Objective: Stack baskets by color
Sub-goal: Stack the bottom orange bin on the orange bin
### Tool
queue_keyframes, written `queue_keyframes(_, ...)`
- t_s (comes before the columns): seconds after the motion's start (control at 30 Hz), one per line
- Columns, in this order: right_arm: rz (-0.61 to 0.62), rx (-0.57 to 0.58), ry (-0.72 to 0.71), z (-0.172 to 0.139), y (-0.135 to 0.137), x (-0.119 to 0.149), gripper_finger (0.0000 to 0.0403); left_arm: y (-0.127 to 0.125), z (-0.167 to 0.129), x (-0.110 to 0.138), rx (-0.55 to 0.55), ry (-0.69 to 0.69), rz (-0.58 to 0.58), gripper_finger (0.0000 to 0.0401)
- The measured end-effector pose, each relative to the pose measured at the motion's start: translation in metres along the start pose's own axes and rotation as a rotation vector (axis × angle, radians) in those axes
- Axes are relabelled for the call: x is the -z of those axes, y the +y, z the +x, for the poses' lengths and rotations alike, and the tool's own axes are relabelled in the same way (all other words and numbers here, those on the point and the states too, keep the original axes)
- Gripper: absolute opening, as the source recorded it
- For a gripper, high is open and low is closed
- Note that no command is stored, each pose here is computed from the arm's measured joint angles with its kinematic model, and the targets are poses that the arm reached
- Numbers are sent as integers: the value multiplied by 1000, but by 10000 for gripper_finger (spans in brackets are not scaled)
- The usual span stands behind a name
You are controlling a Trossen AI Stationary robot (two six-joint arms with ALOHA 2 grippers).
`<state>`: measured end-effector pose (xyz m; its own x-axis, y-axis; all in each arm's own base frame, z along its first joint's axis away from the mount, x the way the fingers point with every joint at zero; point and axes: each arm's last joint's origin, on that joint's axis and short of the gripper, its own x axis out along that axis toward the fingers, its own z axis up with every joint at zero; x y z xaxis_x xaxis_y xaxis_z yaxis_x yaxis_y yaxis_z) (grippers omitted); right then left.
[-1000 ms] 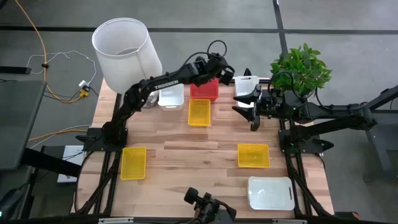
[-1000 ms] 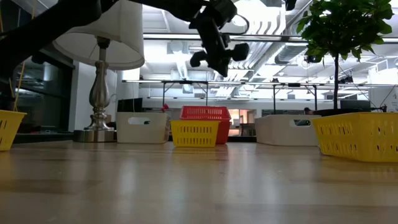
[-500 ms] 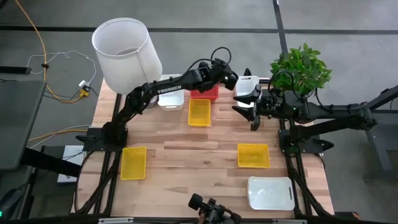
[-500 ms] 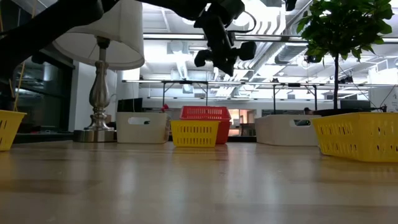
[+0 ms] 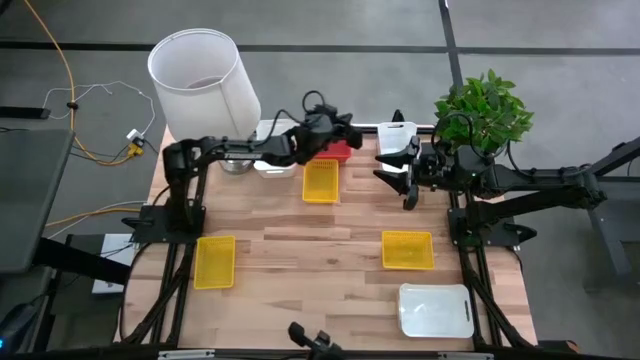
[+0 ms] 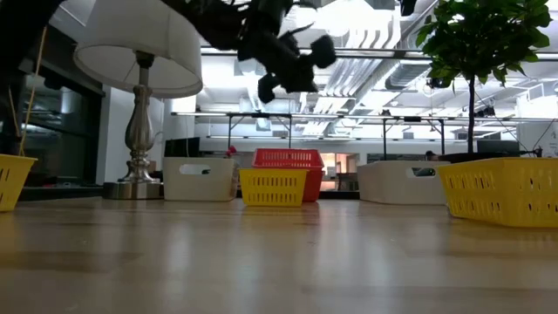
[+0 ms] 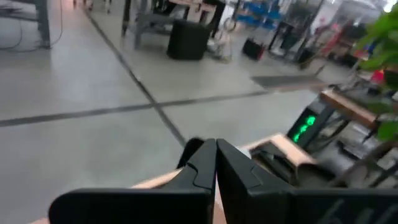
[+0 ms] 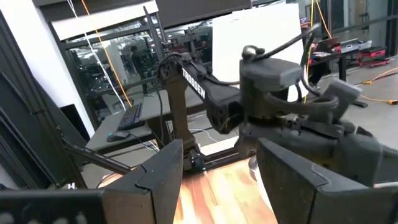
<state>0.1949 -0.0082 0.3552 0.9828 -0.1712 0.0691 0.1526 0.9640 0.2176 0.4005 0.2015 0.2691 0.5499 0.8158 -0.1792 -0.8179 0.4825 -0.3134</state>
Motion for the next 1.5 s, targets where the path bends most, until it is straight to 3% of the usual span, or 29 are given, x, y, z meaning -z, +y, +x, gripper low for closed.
queue_keyframes(0.47,18,26,-6,0,-1,0,192,25,29,56,-188,77,15,0)
queue_keyframes(0.77,18,26,-6,0,-1,0,192,41,41,43,-213,12,-8,0)
queue_keyframes(1.03,10,33,-7,0,-1,0,192,46,46,50,-211,44,-3,0)
queue_keyframes(1.3,18,34,-8,0,-1,0,192,62,50,57,-216,180,-48,0)
queue_keyframes(1.5,18,34,-8,0,-1,0,192,73,51,60,-207,270,-13,0)
